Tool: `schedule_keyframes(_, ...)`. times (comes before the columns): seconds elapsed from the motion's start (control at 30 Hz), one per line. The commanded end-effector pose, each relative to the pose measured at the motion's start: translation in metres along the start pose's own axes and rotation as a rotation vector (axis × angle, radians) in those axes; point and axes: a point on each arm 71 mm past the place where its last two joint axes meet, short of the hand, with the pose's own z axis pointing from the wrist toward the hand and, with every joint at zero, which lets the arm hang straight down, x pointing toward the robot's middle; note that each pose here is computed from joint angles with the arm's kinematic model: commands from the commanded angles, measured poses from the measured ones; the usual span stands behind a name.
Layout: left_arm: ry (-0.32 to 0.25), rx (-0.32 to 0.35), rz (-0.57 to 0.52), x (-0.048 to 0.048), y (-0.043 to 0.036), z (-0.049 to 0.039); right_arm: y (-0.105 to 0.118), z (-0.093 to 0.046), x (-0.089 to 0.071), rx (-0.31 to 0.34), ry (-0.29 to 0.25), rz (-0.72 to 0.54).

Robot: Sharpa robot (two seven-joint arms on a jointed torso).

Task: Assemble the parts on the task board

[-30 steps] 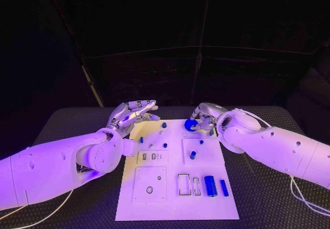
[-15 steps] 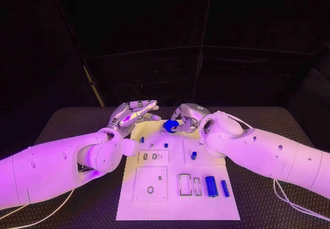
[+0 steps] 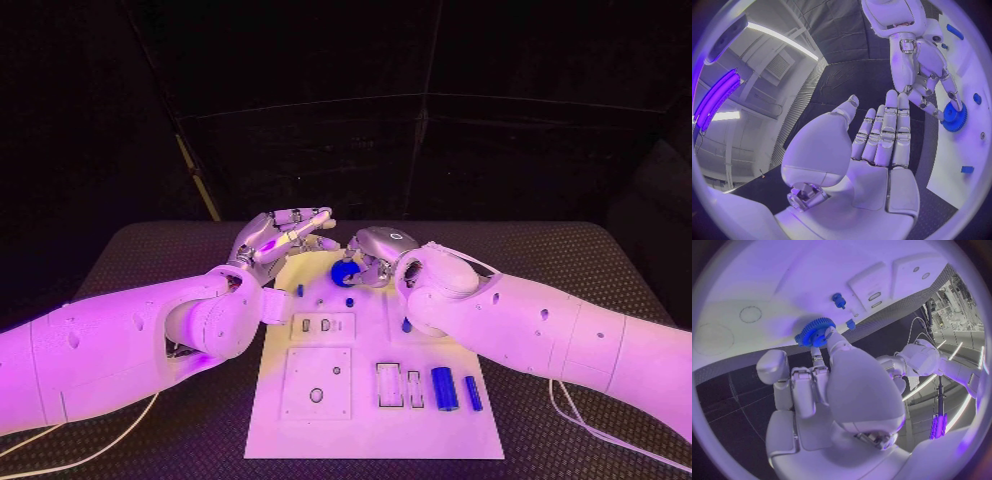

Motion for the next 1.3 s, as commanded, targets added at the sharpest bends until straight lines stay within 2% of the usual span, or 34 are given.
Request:
schedule_keyframes(0.03,0.013,0.009,-0.005,0.002,-0.0014,0.0007,0.0024,0.0026,-0.0006,-0.017,-0.011,-0.024)
schedule_keyframes(0.57,0.015,0.007,-0.006,0.0028,-0.0012,0.001,0.007,0.0091,0.0055,-0.009,0.024,-0.045)
schedule_keyframes(1.13,0.014,0.006,-0.005,0.0026,-0.0011,0.001,0.0038,0.0074,0.009,0.004,0.085,-0.044)
schedule_keyframes(1.23,0.015,0.006,-0.005,0.0027,-0.0011,0.0009,0.0021,0.0068,0.0083,0.01,0.079,-0.038)
schedule_keyframes(1.3,0.015,0.006,-0.006,0.0027,-0.0011,0.0009,0.0002,0.0057,0.0054,0.012,0.047,-0.027)
